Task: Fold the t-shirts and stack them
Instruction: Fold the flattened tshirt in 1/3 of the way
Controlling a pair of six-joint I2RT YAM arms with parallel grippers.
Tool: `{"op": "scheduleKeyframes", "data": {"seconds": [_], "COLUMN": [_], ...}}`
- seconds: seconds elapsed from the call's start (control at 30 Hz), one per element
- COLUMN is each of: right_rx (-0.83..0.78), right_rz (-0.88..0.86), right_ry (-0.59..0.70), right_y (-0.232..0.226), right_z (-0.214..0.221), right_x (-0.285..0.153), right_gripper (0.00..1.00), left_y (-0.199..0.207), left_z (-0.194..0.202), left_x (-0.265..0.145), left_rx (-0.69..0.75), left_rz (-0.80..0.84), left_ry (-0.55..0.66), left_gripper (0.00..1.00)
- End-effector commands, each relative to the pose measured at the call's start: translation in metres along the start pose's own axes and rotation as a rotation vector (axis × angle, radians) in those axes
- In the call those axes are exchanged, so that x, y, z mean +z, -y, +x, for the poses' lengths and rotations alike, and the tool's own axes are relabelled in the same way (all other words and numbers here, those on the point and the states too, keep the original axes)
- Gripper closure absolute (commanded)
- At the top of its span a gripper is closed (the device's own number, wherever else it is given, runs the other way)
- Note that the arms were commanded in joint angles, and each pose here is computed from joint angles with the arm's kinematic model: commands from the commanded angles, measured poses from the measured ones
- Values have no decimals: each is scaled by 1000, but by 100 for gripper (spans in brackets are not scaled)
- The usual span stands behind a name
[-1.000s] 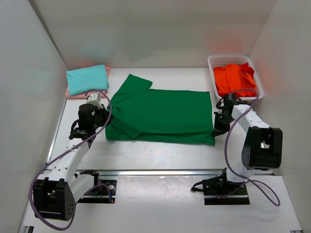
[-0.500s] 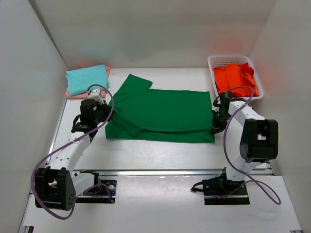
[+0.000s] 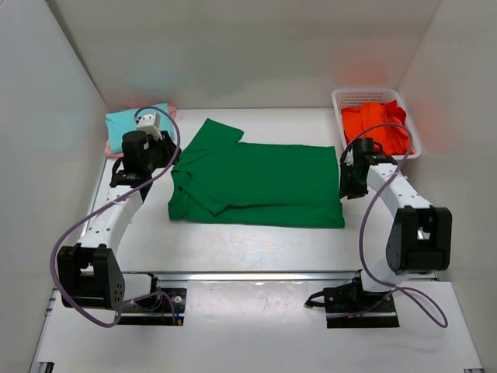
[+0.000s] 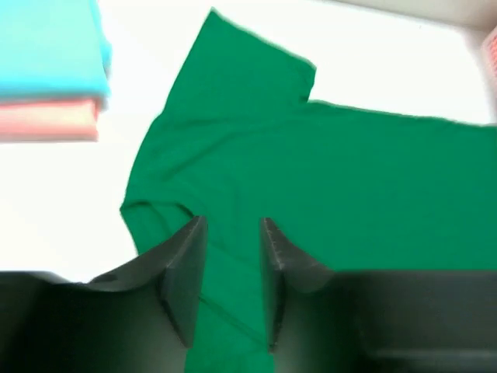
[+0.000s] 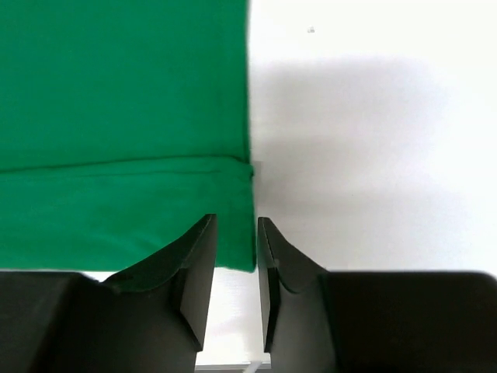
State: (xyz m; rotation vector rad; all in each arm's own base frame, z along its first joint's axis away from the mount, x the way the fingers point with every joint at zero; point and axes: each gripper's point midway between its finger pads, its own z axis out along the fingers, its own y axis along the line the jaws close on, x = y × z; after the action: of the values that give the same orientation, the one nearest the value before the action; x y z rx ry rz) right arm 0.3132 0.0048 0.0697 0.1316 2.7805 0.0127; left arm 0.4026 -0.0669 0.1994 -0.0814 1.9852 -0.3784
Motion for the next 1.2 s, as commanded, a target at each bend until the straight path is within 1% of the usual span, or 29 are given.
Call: {"op": "scheduleKeyframes", "data": {"seconds": [0.0,0.03,0.07,0.1,0.13,0.17,0.2,0.23,0.27,0.3,0.33,0.37,0.47,0.57,0.6,0.7,0.87,0.93,0.97,1.03,1.07,1.1,1.13,1.17], "right_rx": [19,27,31,20,21,14,10,25,33,26,31,30,36,33,36,46,51,56,61,55,62,62,51,53], "right_rz": [-4,-31,-49,-65,-70,-103,-124,-141,-156,-181,-210,-212,-255,-273,-293,-318,-323,-323,-317,-327,-328,-326,-319,-321], "right_ry": [180,215,234,256,250,229,226,205,187,177,177,167,155,140,133,113,98,99,106,104,109,103,84,83], "right_y": [-6,-12,-17,-24,-28,-37,-43,-47,-51,-58,-67,-69,-83,-88,-92,-98,-99,-97,-95,-97,-96,-95,-96,-95], "right_z": [-22,-23,-23,-22,-16,-10,-8,-2,4,7,10,16,25,33,35,40,43,42,40,40,38,40,44,44], "right_x": [-27,-33,-37,-42,-42,-42,-43,-41,-39,-38,-37,-36,-32,-27,-24,-16,-8,-6,-6,-6,-6,-4,-2,0], "right_gripper": [75,73,74,74,73,77,79,81,84,85,85,85,86,86,87,89,90,91,91,93,93,94,94,95], "left_y": [9,11,9,5,-4,-4,-10,-17,-20,-25,-31,-36,-46,-48,-49,-52,-55,-58,-61,-58,-59,-61,-60,-62], "left_z": [-20,-6,5,22,43,54,68,90,99,114,130,137,151,146,147,158,174,171,175,168,168,168,164,167], "left_x": [-19,-25,-32,-40,-45,-53,-61,-65,-70,-74,-79,-82,-84,-81,-79,-73,-63,-59,-59,-55,-53,-53,-51,-52], "left_rx": [55,55,64,58,51,50,44,53,51,50,46,45,30,2,-4,-17,-1,-9,0,4,4,15,14,10], "left_rz": [32,36,25,6,-30,-38,-57,-85,-111,-127,-147,-164,-200,-219,-219,-218,-220,-229,-231,-226,-228,-233,-233,-238], "left_ry": [12,-28,-44,-77,-115,-130,-149,-199,-221,-255,-294,-310,-325,-274,-260,-274,-314,-305,-320,-307,-316,-327,-320,-339], "left_gripper": [60,76,78,77,73,66,63,62,57,52,50,48,46,40,41,42,41,40,41,48,63,73,89,98]}}
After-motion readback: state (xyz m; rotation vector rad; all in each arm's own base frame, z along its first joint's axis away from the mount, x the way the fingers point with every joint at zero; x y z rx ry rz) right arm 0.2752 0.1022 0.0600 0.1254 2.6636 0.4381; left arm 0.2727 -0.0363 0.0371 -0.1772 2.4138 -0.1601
